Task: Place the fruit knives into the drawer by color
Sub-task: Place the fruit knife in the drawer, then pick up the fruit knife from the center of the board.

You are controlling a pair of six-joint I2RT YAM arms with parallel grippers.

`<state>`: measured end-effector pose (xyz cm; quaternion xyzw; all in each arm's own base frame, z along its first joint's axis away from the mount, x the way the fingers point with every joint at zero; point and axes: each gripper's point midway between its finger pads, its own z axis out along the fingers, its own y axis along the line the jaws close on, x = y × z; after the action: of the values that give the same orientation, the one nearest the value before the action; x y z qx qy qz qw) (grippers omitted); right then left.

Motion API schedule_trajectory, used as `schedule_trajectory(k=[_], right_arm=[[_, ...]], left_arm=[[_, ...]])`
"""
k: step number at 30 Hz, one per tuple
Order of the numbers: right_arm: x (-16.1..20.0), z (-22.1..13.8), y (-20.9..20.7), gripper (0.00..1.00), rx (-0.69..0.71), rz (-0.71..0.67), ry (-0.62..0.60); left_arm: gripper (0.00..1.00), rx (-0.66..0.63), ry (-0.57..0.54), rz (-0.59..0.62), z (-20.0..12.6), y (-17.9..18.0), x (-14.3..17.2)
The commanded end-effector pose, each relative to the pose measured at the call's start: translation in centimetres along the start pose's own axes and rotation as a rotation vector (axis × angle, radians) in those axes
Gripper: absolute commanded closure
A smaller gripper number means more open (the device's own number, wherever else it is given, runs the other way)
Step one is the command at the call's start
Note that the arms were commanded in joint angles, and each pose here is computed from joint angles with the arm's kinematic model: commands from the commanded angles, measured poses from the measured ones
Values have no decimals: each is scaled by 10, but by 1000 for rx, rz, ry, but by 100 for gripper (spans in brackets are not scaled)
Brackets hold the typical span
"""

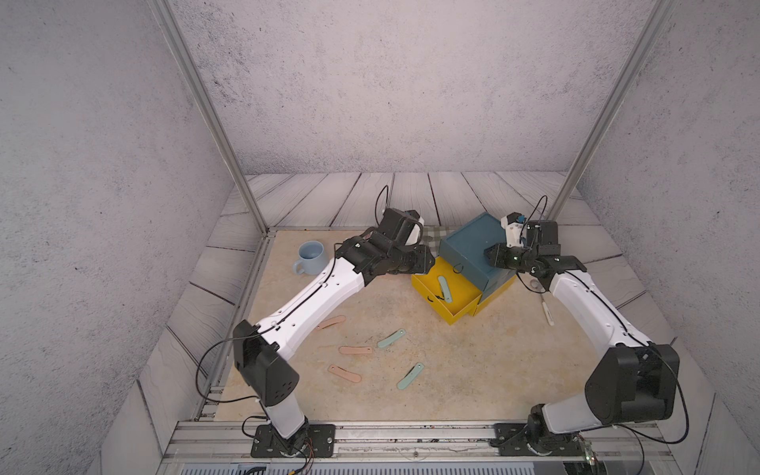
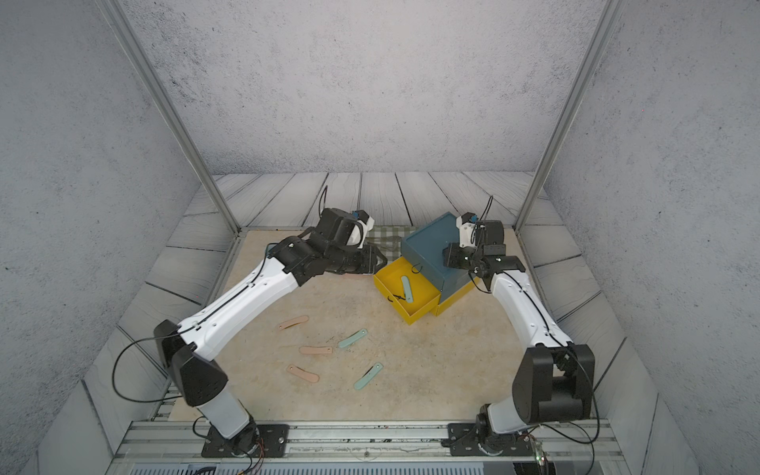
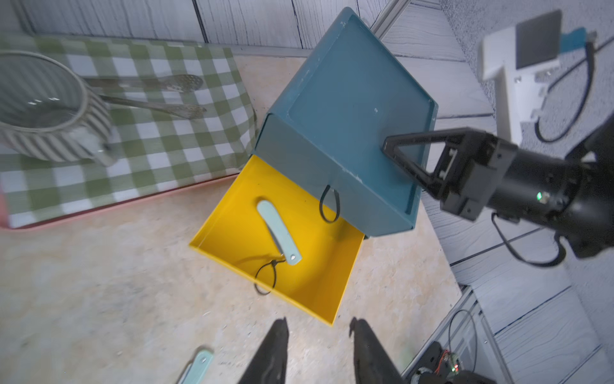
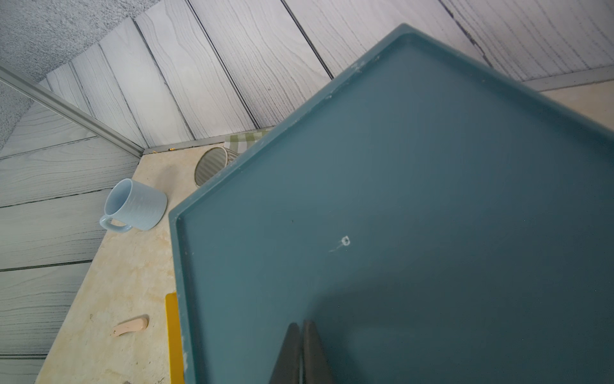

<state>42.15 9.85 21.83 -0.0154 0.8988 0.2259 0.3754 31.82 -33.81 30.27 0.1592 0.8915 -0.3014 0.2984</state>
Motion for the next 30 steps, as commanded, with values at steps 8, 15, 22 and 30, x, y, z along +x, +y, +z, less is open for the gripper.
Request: schedule_trajectory(k=[8, 15, 22, 30], right_arm=[[150, 11, -50, 92, 190, 183, 524], [149, 8, -49, 91, 194, 176, 521], [150, 7, -49, 91, 196, 181, 521], [151, 8, -50, 91, 194, 182, 523]], left_arm=[[64, -221, 376, 242, 5, 87, 137], [64, -268, 523, 296, 15, 112, 175], [63, -235, 592, 300, 34, 120, 200], [61, -285, 662, 279, 52, 144, 232]])
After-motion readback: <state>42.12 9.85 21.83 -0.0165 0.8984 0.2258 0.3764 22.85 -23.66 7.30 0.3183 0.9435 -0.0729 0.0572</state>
